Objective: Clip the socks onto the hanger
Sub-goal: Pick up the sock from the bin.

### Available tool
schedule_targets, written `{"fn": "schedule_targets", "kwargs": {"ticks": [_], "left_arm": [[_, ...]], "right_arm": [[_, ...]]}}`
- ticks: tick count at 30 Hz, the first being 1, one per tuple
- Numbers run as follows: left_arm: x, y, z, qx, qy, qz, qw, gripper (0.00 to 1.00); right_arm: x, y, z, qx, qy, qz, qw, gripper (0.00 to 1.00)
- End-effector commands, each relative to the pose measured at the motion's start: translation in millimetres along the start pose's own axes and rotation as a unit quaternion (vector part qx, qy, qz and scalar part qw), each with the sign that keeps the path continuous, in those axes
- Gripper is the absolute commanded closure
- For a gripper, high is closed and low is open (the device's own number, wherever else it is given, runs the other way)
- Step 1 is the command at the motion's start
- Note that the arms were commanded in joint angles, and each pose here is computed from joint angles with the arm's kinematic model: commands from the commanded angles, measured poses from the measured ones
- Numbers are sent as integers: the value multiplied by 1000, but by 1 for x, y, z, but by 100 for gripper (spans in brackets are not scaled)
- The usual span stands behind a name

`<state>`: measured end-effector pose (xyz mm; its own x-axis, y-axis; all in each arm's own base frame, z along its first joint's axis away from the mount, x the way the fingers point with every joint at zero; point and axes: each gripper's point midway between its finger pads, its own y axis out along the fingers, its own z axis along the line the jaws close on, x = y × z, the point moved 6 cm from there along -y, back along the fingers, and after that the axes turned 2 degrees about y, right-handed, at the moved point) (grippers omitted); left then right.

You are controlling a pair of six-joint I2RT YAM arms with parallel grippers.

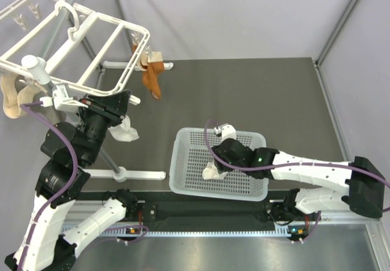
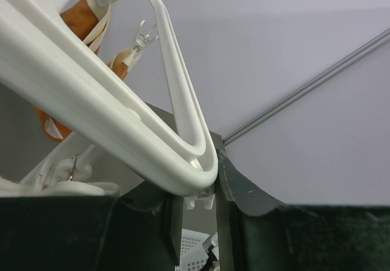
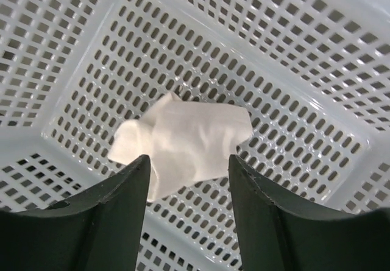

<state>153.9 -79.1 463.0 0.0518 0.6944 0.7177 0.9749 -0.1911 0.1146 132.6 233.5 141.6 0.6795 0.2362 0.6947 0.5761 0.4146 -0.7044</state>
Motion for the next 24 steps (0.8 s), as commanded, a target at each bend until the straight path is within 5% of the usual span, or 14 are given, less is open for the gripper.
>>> {"fn": "schedule_targets", "kwargs": {"ticks": [1, 14, 17, 18, 21, 24], "left_arm": [[-4, -1, 6, 10, 13, 7, 1000, 100], [-3, -1, 4, 9, 13, 9, 1000, 100], [-6, 1, 5, 10, 13, 14, 1000, 100], [-7, 2, 5, 10, 13, 14, 1000, 100], [-8, 2, 5, 9, 12, 16, 1000, 100], [-8, 3, 4, 8, 12, 16, 1000, 100]], "right_arm": [[17, 5, 19, 18, -9, -13, 1000, 46], [0, 42, 18, -43, -57, 54, 996, 44], [5, 39, 12, -63, -59, 39, 996, 62], [9, 37, 12, -63, -56, 30, 996, 76], [27, 25, 12, -60, -43, -8, 997, 98], [51, 6, 13, -33, -25, -65, 997, 100]]}}
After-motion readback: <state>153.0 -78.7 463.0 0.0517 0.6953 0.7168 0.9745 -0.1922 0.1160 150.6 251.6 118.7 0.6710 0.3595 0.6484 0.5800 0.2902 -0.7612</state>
